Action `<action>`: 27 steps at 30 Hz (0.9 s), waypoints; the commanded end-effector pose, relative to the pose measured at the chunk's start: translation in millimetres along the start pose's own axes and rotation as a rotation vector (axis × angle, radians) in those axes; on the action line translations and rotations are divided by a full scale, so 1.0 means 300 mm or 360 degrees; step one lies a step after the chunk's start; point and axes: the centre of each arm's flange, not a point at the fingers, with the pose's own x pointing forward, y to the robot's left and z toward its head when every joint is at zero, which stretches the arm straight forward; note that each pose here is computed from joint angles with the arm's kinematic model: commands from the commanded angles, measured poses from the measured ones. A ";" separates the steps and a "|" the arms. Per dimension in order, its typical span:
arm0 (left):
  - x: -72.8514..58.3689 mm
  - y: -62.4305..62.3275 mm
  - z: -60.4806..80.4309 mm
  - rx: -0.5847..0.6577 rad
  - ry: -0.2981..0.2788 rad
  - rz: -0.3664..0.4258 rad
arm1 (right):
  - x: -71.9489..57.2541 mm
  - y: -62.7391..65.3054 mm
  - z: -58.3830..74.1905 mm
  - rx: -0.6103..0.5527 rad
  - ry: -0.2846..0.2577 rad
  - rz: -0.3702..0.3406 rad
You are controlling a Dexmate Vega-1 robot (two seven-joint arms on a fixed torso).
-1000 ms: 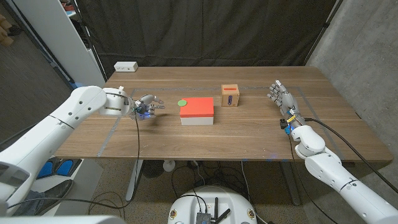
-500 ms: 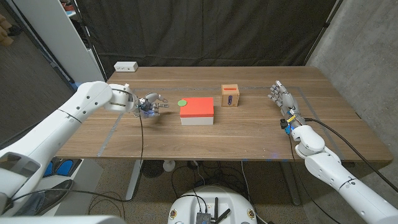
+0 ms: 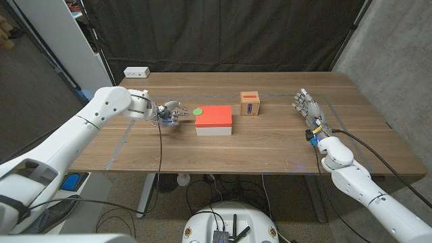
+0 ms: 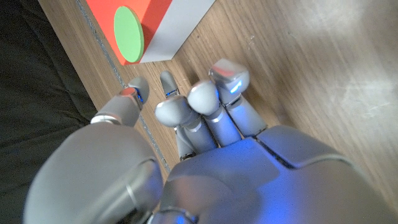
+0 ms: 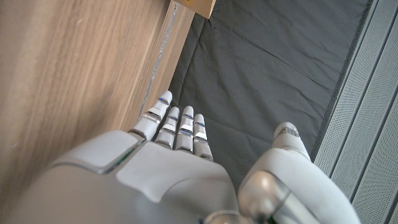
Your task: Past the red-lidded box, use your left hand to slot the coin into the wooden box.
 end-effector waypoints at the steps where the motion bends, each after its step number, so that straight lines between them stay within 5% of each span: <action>1: 0.008 -0.034 0.017 0.0029 -0.0019 0.0014 | -0.019 -0.027 -0.016 0.0004 0.0019 -0.0027; 27: -0.009 -0.054 0.010 0.0021 -0.0043 0.0005 | -0.035 -0.040 -0.021 0.0026 0.0008 -0.0032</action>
